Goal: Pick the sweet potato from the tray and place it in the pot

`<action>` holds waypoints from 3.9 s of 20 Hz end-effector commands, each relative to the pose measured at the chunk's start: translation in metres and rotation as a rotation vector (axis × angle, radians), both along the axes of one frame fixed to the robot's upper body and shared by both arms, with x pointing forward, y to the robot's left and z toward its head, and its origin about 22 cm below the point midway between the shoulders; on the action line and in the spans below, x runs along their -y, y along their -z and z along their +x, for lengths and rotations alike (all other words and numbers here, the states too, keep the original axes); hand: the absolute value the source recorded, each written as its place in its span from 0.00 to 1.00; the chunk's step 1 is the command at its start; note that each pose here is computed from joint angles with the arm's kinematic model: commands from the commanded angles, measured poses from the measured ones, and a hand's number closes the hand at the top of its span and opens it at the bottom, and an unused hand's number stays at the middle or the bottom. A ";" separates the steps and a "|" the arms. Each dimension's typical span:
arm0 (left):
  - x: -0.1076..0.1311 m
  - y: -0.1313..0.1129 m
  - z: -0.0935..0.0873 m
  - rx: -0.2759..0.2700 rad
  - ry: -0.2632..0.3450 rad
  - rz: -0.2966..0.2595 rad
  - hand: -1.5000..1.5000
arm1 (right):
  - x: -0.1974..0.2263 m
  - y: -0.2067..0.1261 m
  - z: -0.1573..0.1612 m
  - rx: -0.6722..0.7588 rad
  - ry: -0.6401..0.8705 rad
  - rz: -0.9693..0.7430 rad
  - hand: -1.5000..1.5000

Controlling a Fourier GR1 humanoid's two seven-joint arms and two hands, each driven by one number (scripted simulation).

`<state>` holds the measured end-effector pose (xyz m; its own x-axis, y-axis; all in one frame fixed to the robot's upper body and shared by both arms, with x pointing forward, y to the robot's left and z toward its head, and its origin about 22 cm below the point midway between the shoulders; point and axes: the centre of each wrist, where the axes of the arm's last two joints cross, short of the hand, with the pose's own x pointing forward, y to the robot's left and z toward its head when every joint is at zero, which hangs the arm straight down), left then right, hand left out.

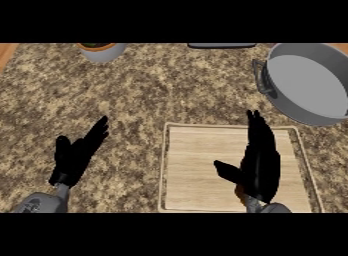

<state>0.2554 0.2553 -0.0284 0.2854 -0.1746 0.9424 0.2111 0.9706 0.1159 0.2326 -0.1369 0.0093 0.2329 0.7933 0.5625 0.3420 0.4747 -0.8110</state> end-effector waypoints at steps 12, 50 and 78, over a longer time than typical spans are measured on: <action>0.025 -0.008 0.002 0.023 0.034 -0.001 0.50 | -0.028 -0.021 -0.007 -0.559 0.251 0.029 0.00; 0.006 -0.014 0.005 0.022 0.028 -0.015 0.50 | 0.054 0.055 -0.066 -0.362 0.049 0.232 1.00; 0.023 -0.007 0.009 0.034 0.065 -0.037 0.50 | 0.250 -0.042 0.008 -0.029 -0.649 0.474 1.00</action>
